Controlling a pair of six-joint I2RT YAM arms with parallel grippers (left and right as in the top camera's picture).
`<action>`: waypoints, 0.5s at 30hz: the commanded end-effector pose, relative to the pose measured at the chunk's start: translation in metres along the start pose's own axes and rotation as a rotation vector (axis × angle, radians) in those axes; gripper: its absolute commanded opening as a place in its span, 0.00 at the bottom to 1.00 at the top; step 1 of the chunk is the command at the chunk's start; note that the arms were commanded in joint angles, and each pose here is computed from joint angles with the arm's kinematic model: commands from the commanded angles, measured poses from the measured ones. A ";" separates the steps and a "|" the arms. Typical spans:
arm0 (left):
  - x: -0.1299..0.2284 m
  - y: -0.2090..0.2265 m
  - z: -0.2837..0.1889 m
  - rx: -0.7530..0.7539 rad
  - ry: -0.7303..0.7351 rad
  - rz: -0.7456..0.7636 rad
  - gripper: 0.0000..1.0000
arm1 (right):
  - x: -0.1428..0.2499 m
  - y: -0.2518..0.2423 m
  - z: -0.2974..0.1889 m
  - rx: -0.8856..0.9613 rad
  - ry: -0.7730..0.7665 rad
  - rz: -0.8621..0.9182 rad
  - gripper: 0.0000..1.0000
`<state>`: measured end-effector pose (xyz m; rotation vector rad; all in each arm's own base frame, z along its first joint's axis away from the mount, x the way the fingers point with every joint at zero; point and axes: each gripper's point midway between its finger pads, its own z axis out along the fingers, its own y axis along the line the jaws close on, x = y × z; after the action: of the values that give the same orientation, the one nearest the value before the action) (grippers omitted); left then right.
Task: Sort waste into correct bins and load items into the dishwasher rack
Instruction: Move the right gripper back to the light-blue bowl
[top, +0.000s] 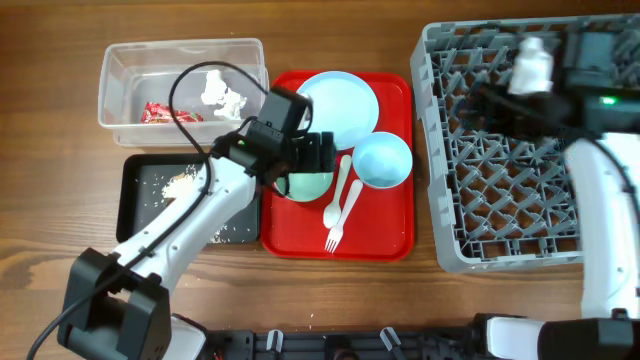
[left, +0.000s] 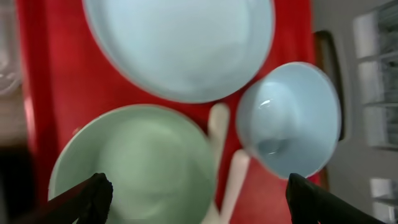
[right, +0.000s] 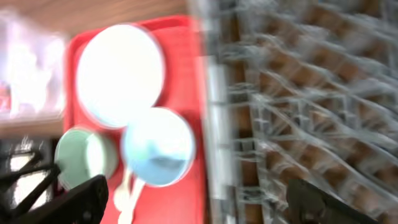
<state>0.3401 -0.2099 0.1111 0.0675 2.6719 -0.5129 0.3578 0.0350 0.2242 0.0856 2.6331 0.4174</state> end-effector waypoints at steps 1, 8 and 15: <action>-0.001 0.038 -0.011 -0.094 0.016 -0.162 0.93 | 0.003 0.042 0.026 -0.015 0.031 -0.168 0.91; 0.010 0.074 -0.023 -0.166 0.074 -0.264 0.96 | 0.030 0.066 0.096 0.081 0.181 -0.227 0.90; 0.010 0.074 -0.023 -0.165 0.074 -0.263 0.96 | 0.064 0.043 0.160 0.188 0.352 -0.131 0.89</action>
<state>0.3286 -0.1346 0.0899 -0.3051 2.8383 -0.3635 0.3705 0.1353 0.1008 -0.2075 2.9345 0.2340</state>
